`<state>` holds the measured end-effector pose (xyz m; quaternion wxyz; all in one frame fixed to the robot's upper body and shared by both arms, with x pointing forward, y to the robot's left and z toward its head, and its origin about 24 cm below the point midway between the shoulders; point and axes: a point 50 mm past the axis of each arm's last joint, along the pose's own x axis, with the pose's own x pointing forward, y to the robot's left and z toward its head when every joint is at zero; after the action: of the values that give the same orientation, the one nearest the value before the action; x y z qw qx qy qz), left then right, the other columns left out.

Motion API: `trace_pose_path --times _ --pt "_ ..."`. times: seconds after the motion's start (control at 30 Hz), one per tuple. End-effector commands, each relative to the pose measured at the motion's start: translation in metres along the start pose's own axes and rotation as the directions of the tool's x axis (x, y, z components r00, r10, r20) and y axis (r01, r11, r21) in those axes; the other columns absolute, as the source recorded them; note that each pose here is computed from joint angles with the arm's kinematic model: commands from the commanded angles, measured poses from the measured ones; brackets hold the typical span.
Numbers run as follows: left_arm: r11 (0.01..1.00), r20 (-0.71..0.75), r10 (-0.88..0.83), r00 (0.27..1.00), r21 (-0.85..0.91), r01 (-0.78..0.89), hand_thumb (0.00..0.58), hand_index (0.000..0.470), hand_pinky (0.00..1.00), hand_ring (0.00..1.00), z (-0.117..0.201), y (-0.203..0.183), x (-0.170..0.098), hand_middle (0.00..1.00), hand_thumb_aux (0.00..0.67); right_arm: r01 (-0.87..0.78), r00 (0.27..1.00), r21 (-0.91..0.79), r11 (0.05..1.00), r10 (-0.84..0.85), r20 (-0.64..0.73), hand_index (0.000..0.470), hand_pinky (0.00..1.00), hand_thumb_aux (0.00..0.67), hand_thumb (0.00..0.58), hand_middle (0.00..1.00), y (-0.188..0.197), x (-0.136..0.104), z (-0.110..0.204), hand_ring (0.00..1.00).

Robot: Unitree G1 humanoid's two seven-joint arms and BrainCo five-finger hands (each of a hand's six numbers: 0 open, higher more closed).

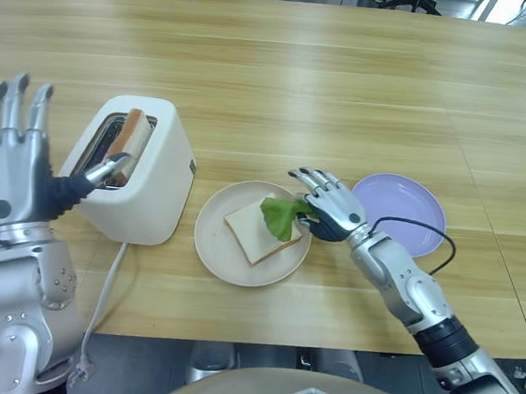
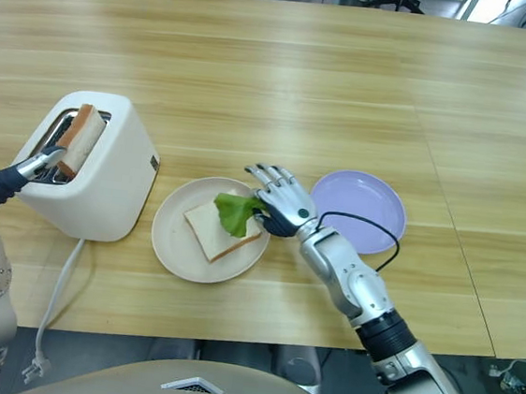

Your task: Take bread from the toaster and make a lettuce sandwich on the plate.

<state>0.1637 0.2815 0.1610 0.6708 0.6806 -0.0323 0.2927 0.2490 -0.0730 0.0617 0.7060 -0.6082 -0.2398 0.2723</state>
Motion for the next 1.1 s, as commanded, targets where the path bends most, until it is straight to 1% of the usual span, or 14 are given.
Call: trace_pose_path --times 0.03,0.2,0.53,0.57,0.6,0.63,0.67,0.77,0.8,0.83,0.87,0.9,0.93,1.1 --pt "0.992 -0.047 -0.124 0.991 0.0 0.124 0.0 0.0 0.0 0.0 -0.008 -0.019 -0.003 0.0 0.0 -0.05 0.998 0.05 0.997 0.049 0.038 0.46 0.0 0.67 0.58 0.0 0.008 0.001 0.009 0.0" --pt "0.945 -0.022 -0.324 0.946 -0.042 0.323 0.0 0.0 0.0 0.0 0.0 -0.056 -0.009 0.0 0.0 -0.052 0.997 0.056 0.997 0.049 0.054 0.46 0.0 0.67 0.58 0.0 0.005 0.007 0.013 0.0" --pt "0.915 0.052 -0.384 0.922 -0.11 0.388 0.0 0.0 0.0 0.0 0.018 -0.071 -0.008 0.0 0.0 -0.083 0.996 -0.009 0.997 0.083 0.025 0.46 0.0 0.67 0.58 0.0 0.0 0.012 0.0 0.0" --pt "0.915 0.047 -0.385 0.922 -0.107 0.388 0.1 0.041 0.0 0.0 0.017 -0.072 -0.008 0.0 0.06 -0.098 0.995 -0.007 0.995 0.098 0.023 0.46 0.0 0.67 0.58 0.0 0.001 0.012 -0.001 0.0" --pt "0.917 0.046 -0.38 0.924 -0.115 0.383 0.52 0.312 0.0 0.0 0.016 -0.072 -0.007 0.0 0.455 -0.113 0.993 -0.011 0.993 0.114 0.018 0.46 0.0 0.67 0.58 0.0 0.002 0.013 -0.002 0.0" --pt "0.921 0.046 -0.368 0.929 -0.117 0.371 0.573 0.411 0.0 0.0 0.016 -0.071 -0.005 0.0 0.599 -0.134 0.991 -0.019 0.991 0.134 0.012 0.46 0.0 0.67 0.58 0.0 0.004 0.013 -0.003 0.0" --pt "0.927 0.053 -0.348 0.936 -0.128 0.352 0.58 0.46 0.0 0.0 0.016 -0.07 -0.003 0.0 0.67 -0.168 0.986 -0.032 0.985 0.168 0.002 0.46 0.0 0.67 0.58 0.0 0.007 0.014 -0.006 0.0" --pt "0.938 0.078 -0.296 0.952 -0.164 0.305 0.58 0.46 0.0 0.0 0.019 -0.065 0.005 0.0 0.67 -0.251 0.968 -0.058 0.966 0.25 -0.016 0.46 0.0 0.67 0.58 0.0 0.014 0.016 -0.01 0.0" --pt "0.94 0.088 -0.283 0.955 -0.175 0.294 0.58 0.46 0.3 0.3 0.02 -0.064 0.007 0.3 0.67 -0.279 0.96 -0.069 0.958 0.278 -0.015 0.46 0.0 0.67 0.58 0.0 0.017 0.018 -0.01 0.0" --pt "0.94 0.096 -0.271 0.958 -0.188 0.285 0.58 0.46 0.51 0.51 0.022 -0.063 0.01 0.51 0.67 -0.294 0.956 -0.076 0.953 0.294 -0.011 0.323 0.0 0.47 0.528 0.0 0.019 0.019 -0.009 0.0" --pt "0.939 0.103 -0.263 0.959 -0.201 0.279 0.58 0.46 0.84 0.84 0.023 -0.063 0.012 0.84 0.67 -0.292 0.956 -0.069 0.954 0.292 -0.004 0.233 0.0 0.339 0.438 0.0 0.019 0.022 -0.008 0.0" --pt "0.938 0.109 -0.251 0.962 -0.217 0.269 0.58 0.46 0.84 0.84 0.024 -0.062 0.013 0.84 0.67 -0.288 0.957 -0.064 0.956 0.288 0.004 0.233 0.0 0.339 0.438 0.0 0.019 0.024 -0.006 0.0" --pt "0.938 0.115 -0.24 0.964 -0.231 0.26 0.58 0.46 1.0 1.0 0.025 -0.061 0.015 1.0 0.67 -0.286 0.958 -0.069 0.956 0.287 0.01 0.0 0.0 0.0 0.0 0.0 0.019 0.026 -0.004 0.0" --pt "0.93 0.144 -0.181 0.973 -0.297 0.217 0.58 0.46 1.0 1.0 0.03 -0.056 0.018 1.0 0.67 -0.245 0.969 -0.079 0.966 0.247 0.014 0.0 0.0 0.0 0.0 0.0 0.016 0.034 -0.003 0.0"
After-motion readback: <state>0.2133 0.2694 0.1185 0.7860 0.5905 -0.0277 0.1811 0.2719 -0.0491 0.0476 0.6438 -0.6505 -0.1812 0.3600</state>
